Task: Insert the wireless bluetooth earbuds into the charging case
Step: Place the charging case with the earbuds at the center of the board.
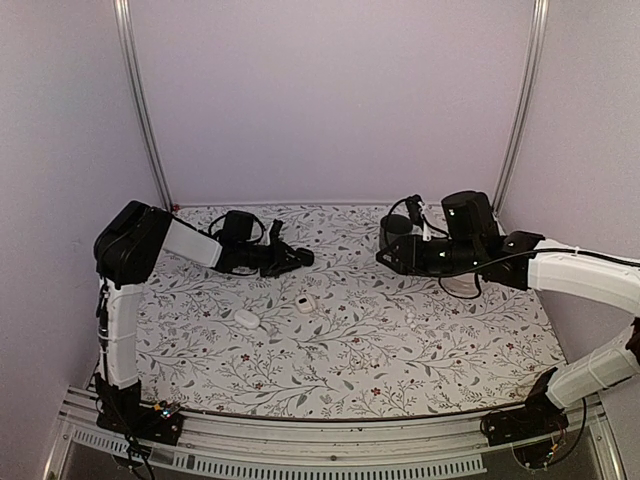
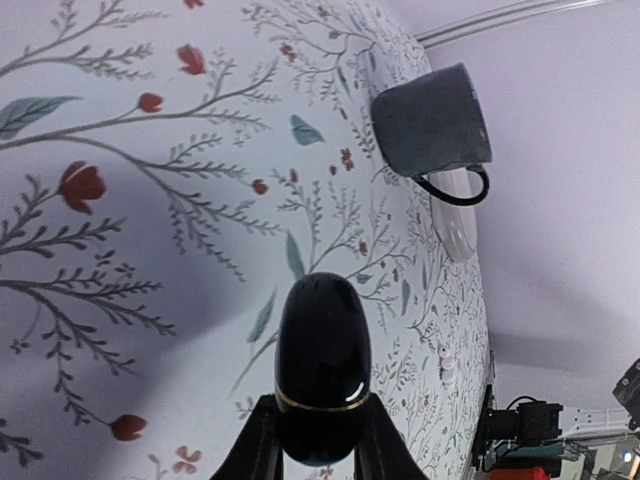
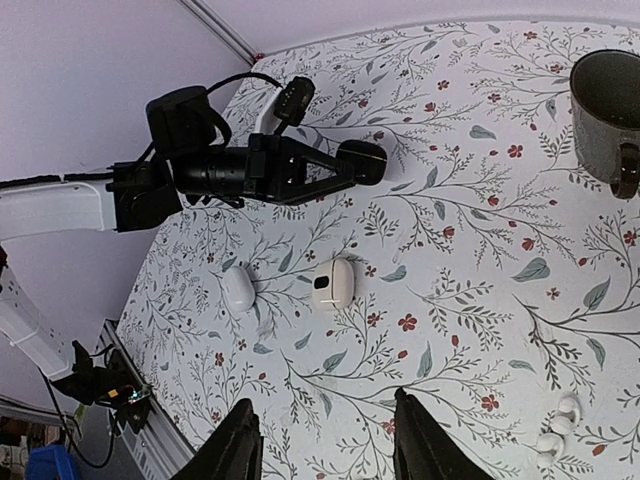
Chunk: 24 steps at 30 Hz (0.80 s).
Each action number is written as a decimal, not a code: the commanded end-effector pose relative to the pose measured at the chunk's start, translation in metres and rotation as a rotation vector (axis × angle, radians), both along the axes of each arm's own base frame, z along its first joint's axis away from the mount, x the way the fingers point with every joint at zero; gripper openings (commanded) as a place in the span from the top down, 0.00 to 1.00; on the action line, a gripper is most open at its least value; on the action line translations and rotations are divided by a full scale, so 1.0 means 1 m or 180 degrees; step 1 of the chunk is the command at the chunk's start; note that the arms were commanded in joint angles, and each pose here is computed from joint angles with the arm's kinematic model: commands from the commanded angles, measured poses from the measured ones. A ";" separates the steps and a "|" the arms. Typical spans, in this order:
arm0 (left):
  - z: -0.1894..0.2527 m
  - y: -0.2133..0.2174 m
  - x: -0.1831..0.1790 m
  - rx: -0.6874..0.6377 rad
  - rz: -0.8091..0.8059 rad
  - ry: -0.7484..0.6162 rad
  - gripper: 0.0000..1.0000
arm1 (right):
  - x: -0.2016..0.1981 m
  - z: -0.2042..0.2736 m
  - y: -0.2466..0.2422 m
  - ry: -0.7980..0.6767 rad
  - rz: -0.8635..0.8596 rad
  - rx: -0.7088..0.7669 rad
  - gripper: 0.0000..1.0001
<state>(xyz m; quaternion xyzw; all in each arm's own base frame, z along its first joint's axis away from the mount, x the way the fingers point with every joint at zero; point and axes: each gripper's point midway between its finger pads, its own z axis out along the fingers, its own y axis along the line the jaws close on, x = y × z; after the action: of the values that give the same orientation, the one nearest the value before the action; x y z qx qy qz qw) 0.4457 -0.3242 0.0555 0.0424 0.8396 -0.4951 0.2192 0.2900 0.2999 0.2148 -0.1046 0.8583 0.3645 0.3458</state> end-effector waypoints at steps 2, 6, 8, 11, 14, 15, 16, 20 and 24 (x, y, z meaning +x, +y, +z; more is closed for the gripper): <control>-0.016 0.011 0.012 0.0009 0.0048 0.0339 0.90 | 0.000 0.012 -0.011 -0.0168 -0.0100 0.0041 0.53; -0.031 0.018 0.016 0.0039 0.0088 0.0500 0.84 | -0.002 0.010 -0.014 -0.0172 -0.0110 0.0029 0.53; -0.034 0.021 0.018 0.0055 0.0116 0.0523 0.79 | -0.003 0.010 -0.014 -0.0184 -0.0105 0.0030 0.53; -0.035 0.025 0.022 0.0120 0.0152 0.0513 0.74 | -0.004 0.010 -0.016 -0.0186 -0.0117 0.0034 0.53; -0.039 0.028 0.023 0.0223 0.0184 0.0537 0.70 | -0.004 0.010 -0.016 -0.0191 -0.0114 0.0036 0.53; -0.040 0.029 0.023 0.0250 0.0189 0.0535 0.68 | -0.005 0.010 -0.016 -0.0190 -0.0111 0.0034 0.53; -0.040 0.030 0.023 0.0276 0.0194 0.0525 0.66 | -0.005 0.011 -0.017 -0.0194 -0.0111 0.0029 0.53; -0.037 0.036 0.026 0.0368 0.0251 0.0477 0.53 | -0.007 0.012 -0.021 -0.0226 -0.0140 0.0028 0.52; -0.028 0.042 0.029 0.0486 0.0284 0.0363 0.44 | -0.007 0.012 -0.020 -0.0224 -0.0128 0.0033 0.52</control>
<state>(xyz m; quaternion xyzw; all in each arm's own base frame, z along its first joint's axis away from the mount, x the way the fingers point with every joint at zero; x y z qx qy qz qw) 0.4700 -0.2997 0.0270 0.0000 0.8700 -0.4602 0.1771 0.2810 0.2835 0.2195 -0.0984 0.8527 0.3584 0.3670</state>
